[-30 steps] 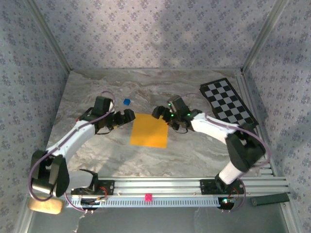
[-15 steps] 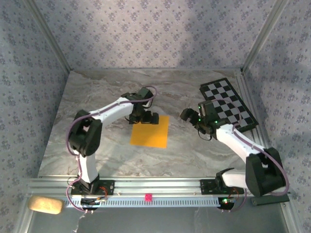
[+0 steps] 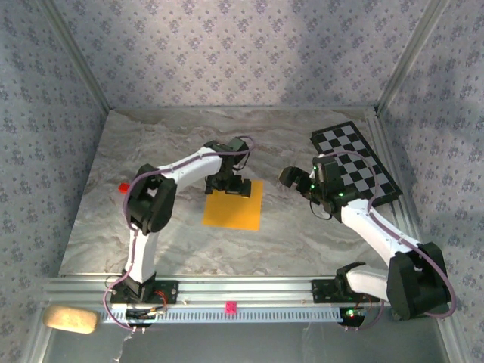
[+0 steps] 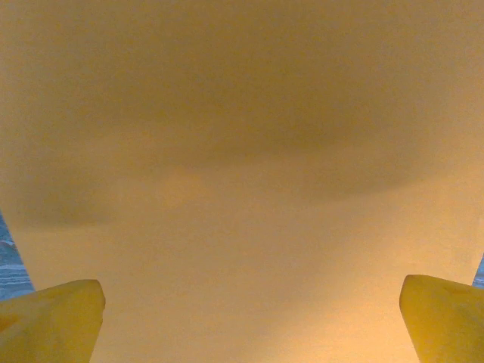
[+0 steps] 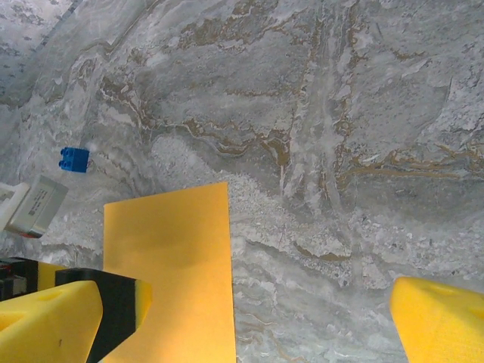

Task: Fold a paper plane with a square sheet of paper (pick it up from the middle)
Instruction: First fold the square sheet of paper in half at the center of the table.

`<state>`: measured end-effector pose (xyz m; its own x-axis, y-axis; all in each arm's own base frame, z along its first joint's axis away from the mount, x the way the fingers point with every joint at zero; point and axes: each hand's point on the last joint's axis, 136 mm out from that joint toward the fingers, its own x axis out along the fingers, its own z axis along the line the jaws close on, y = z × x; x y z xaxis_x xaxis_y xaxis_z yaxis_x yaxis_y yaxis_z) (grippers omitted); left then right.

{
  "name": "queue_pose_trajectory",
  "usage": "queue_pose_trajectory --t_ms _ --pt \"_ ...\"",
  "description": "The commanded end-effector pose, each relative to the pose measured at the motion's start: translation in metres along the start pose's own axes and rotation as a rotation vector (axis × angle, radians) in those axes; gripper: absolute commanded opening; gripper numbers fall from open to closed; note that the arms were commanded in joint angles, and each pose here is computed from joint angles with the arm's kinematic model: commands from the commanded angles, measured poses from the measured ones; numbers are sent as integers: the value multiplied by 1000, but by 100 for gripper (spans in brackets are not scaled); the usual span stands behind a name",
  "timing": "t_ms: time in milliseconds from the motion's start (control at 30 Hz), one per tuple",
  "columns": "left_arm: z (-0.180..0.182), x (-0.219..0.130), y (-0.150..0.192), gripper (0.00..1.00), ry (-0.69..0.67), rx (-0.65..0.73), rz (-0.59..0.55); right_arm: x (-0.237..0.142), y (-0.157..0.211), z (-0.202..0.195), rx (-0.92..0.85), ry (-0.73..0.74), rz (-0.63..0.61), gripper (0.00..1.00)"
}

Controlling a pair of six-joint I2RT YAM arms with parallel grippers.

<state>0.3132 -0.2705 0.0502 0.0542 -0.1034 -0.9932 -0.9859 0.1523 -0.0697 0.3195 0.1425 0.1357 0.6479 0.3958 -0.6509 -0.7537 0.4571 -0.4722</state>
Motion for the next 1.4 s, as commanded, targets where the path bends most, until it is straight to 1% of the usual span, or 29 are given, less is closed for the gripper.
queue_pose_trajectory --t_ms 0,133,367,700,967,1067,1300,1367 --pt "-1 4 7 100 -57 -12 34 4 6 -2 -21 -3 31 100" --pt "-5 13 9 100 -40 -42 46 5 10 -3 -19 0 55 100" --pt "-1 21 10 100 -67 -77 51 8 19 -8 -3 14 103 100" --pt "-2 29 9 100 -90 -63 68 9 22 -13 10 32 116 99" --pt "6 45 20 100 -133 -67 112 11 27 -22 23 65 138 100" --pt "6 49 23 100 -136 -66 118 10 25 -23 25 64 136 100" --pt "0 53 25 100 -91 -52 133 11 24 -14 15 24 141 100" --pt "3 54 26 100 -106 -50 142 11 24 -13 17 24 140 100"
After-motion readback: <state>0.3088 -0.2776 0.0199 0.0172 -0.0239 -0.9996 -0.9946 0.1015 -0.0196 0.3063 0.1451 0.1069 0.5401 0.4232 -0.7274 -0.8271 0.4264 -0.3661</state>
